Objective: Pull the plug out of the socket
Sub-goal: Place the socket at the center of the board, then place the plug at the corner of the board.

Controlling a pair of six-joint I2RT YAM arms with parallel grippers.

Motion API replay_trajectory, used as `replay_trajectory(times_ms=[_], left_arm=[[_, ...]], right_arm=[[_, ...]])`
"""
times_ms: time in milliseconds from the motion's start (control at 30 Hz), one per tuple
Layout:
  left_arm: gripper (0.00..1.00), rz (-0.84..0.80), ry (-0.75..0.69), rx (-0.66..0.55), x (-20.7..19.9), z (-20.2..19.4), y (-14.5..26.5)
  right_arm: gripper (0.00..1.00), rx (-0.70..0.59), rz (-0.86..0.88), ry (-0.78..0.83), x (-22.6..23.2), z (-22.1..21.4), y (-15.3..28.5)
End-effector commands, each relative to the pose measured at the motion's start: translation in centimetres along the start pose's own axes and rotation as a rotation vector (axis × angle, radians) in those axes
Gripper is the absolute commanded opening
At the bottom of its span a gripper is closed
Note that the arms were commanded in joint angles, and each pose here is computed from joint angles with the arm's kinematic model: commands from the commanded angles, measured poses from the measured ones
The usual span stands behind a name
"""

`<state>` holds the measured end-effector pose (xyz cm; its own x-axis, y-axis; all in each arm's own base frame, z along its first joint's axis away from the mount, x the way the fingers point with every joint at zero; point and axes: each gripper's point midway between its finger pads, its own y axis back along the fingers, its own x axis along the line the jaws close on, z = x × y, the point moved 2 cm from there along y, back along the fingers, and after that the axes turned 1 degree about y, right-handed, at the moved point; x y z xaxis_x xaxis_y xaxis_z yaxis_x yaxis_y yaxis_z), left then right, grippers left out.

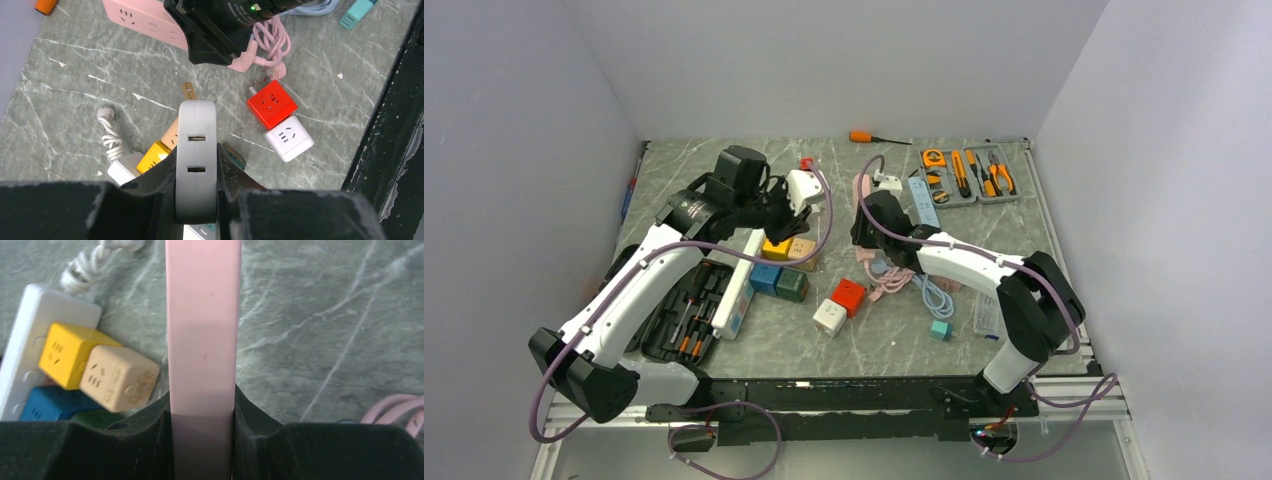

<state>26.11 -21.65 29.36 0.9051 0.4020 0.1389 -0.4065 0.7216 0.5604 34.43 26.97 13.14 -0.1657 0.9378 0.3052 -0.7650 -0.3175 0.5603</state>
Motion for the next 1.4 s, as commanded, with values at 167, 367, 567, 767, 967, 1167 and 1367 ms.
replay_trajectory(times_ms=[167, 367, 567, 767, 967, 1167, 1367], left_arm=[[0.00, -0.126, -0.017, 0.025, -2.0, -0.5, -3.0], [0.00, -0.229, -0.055, 0.159, -4.7, -4.5, -8.0], [0.00, -0.252, -0.017, 0.271, -4.3, -7.3, -13.2], [0.06, -0.265, -0.006, 0.250, -4.4, -6.8, -15.8], [0.16, -0.382, -0.002, 0.210, -8.1, -3.7, -18.4], [0.42, -0.532, -0.026, 0.200, -13.0, -2.3, -20.8], [0.99, -0.537, -0.027, 0.271, -12.5, -2.8, -22.3]], right_arm=[[0.06, 0.034, -0.185, -0.078, -5.4, 3.3, -5.1], [0.56, 0.173, -0.218, -0.076, -7.5, 2.2, -7.8], [1.00, 0.119, -0.227, -0.128, -9.5, 5.0, -5.2], [1.00, 0.013, -0.242, -0.159, -10.9, 7.8, 0.0], [1.00, -0.051, -0.277, -0.206, -13.2, 8.3, 4.0], [1.00, -0.061, -0.309, -0.218, -14.5, 7.5, 5.8], [1.00, -0.076, -0.305, -0.219, -14.8, 6.9, 7.1]])
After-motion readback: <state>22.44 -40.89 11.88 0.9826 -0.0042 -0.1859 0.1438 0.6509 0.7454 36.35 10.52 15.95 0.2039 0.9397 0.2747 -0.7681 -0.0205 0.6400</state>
